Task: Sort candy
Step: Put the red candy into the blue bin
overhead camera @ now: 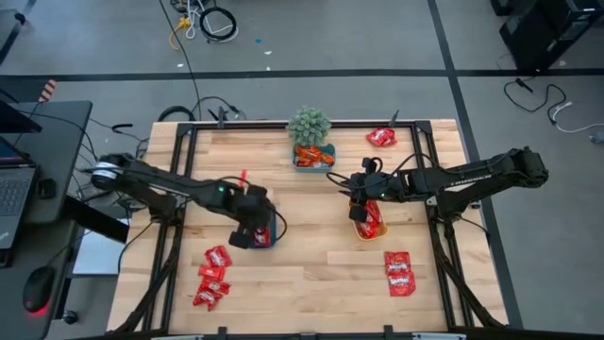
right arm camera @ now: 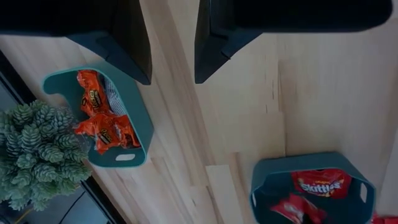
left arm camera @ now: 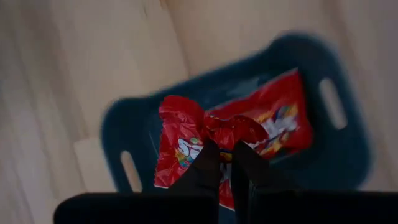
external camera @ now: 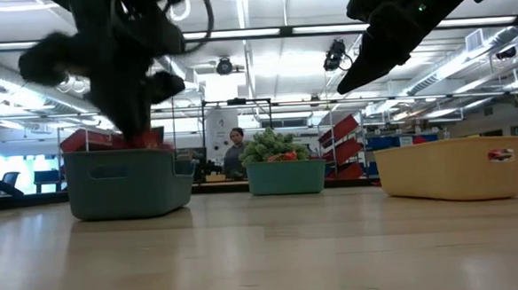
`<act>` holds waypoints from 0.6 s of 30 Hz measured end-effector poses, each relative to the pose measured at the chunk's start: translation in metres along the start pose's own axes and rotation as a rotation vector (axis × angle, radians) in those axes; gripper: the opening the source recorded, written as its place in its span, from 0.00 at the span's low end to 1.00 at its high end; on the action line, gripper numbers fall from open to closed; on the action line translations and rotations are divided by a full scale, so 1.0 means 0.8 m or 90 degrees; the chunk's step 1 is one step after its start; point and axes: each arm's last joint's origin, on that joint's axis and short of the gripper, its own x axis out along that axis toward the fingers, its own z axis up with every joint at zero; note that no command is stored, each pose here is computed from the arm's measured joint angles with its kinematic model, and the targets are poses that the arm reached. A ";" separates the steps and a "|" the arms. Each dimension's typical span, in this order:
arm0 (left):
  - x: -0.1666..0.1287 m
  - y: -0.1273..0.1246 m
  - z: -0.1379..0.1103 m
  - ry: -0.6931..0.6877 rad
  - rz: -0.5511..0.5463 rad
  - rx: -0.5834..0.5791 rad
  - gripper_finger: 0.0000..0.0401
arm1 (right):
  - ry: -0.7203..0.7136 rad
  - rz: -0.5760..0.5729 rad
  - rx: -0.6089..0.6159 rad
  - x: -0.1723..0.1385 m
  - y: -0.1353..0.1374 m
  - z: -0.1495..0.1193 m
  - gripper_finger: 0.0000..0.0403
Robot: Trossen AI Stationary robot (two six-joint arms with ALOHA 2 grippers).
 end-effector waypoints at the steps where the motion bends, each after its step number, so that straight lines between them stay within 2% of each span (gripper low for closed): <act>1: 0.007 0.000 0.000 0.016 -0.001 0.006 0.03 | 0.000 0.000 0.000 0.000 0.000 0.000 0.26; 9: 0.046 0.000 -0.004 0.107 0.006 0.031 0.08 | 0.000 0.000 0.000 0.000 0.000 0.000 0.26; 14: 0.055 0.003 -0.006 0.136 0.057 0.053 0.19 | 0.000 0.000 0.000 0.000 0.000 0.000 0.26; 18: 0.054 0.004 -0.005 0.140 0.068 0.049 0.29 | 0.000 -0.001 0.000 0.000 0.000 0.000 0.27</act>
